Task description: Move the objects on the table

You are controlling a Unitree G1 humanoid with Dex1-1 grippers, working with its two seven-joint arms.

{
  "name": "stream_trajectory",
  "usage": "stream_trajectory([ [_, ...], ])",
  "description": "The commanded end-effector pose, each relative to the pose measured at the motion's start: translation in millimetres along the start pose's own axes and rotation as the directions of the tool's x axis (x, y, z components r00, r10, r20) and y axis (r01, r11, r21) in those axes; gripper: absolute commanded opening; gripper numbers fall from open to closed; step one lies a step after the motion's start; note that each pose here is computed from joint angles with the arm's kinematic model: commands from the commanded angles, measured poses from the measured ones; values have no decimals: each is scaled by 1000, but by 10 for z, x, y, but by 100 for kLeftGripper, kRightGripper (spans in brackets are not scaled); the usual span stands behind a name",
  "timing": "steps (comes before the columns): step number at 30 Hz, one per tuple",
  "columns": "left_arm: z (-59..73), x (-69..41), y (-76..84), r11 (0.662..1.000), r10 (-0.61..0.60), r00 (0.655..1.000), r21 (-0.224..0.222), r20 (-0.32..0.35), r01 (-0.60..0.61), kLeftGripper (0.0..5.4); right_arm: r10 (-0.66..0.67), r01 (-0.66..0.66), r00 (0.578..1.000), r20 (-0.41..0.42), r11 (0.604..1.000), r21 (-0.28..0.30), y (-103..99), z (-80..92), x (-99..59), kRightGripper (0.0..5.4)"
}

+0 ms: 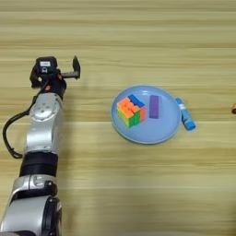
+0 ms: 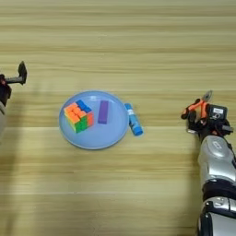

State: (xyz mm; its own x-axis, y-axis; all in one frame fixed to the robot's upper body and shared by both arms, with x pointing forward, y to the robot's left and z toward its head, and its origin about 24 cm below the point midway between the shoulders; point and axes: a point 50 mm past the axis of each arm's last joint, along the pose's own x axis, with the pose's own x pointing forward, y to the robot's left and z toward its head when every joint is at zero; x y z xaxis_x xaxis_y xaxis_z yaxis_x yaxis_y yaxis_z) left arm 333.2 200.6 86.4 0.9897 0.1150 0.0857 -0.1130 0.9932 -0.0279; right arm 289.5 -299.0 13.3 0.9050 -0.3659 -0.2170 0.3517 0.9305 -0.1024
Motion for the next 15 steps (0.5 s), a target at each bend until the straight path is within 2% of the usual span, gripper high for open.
stream_trajectory([
  [1,42,34,13,1000,-5,1000,-4,10,5,540,-3,2,997,-82,1000,-8,-5,-178,-49,336],
  [10,34,26,6,1000,-5,1000,-5,9,5,540,2,-3,997,-74,1000,-9,-8,-176,-54,245],
  [15,30,24,10,1000,-2,1000,-6,8,2,540,30,-30,999,-29,1000,0,25,-119,-60,195],
])
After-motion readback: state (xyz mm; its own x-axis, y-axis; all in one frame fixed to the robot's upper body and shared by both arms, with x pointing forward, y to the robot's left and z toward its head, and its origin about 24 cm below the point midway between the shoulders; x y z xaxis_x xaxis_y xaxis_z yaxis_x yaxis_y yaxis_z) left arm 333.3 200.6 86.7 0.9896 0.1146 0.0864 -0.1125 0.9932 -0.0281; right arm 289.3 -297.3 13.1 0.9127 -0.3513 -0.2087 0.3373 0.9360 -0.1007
